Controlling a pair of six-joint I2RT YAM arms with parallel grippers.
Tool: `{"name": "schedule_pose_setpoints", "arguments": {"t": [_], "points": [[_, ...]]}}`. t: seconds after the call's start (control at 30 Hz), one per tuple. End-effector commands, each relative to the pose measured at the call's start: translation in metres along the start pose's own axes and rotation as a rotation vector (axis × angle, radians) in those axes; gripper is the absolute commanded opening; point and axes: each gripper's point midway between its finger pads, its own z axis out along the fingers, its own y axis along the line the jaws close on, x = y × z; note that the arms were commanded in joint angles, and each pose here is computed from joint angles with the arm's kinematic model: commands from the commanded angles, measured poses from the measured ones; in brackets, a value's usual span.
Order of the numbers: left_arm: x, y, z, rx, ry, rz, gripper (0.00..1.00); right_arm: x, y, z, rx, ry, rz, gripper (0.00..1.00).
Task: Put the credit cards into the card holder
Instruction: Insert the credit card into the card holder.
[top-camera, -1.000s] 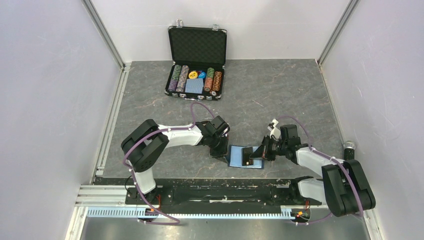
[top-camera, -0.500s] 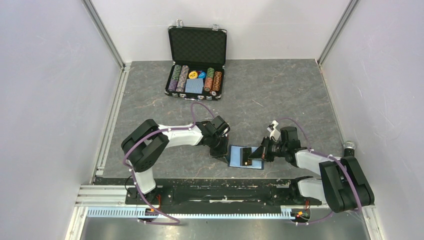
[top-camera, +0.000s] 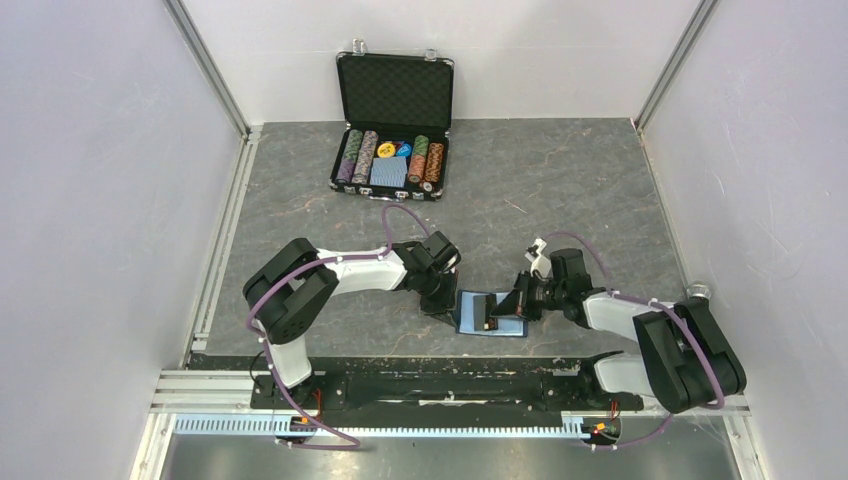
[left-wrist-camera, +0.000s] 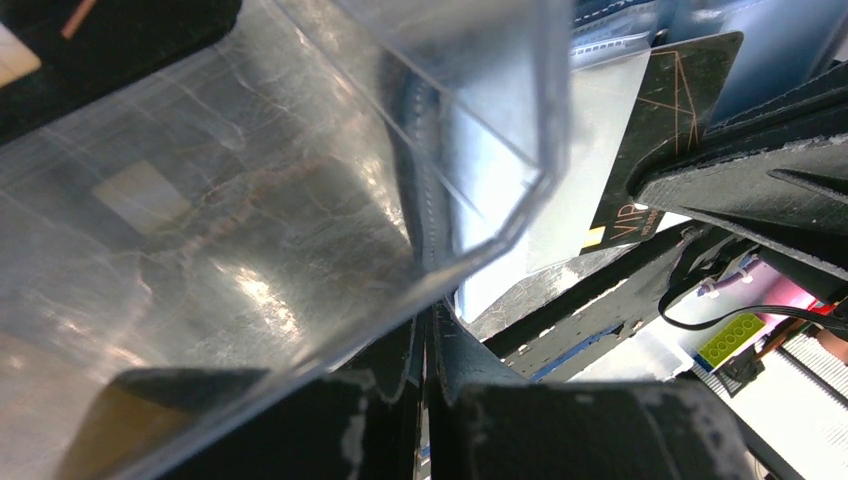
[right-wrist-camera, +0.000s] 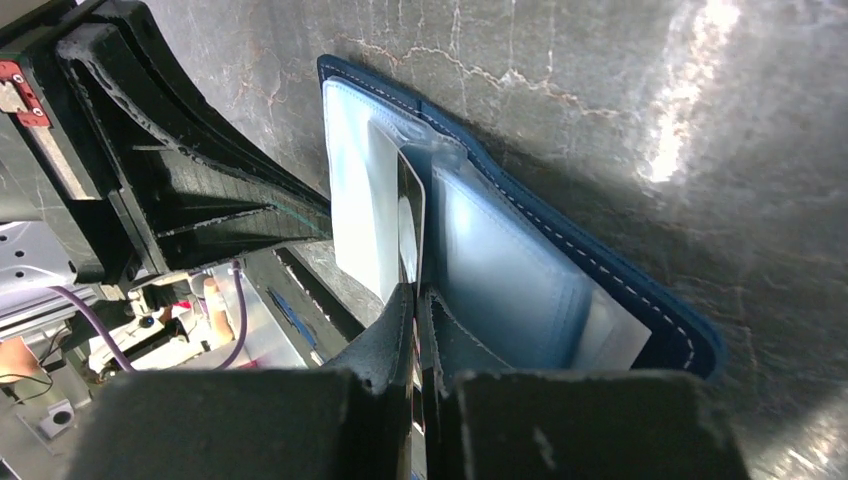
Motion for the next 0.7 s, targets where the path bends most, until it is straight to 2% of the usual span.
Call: {"name": "schedule_pose_setpoints", "arguments": {"t": [0.0,0.3,0.5,0.67], "points": [[-0.001,0.003,0.013,-0.033,-0.002,-0.013,0.02,-0.003,0.000,0.008,0.037,0.009,-0.013,0.00],[-0.002,0.001,0.012,-0.028,-0.003,-0.008,0.02,-0.003,0.022,0.024,0.000,0.059,-0.035,0.01],[-0.005,-0.003,0.010,-0.021,-0.010,0.003,0.02,-0.002,0.026,0.027,0.008,0.083,-0.050,0.16],[-0.013,-0.004,-0.002,-0.045,-0.053,0.043,0.03,-0.006,0.013,0.019,0.129,0.093,-0.093,0.36]]}}
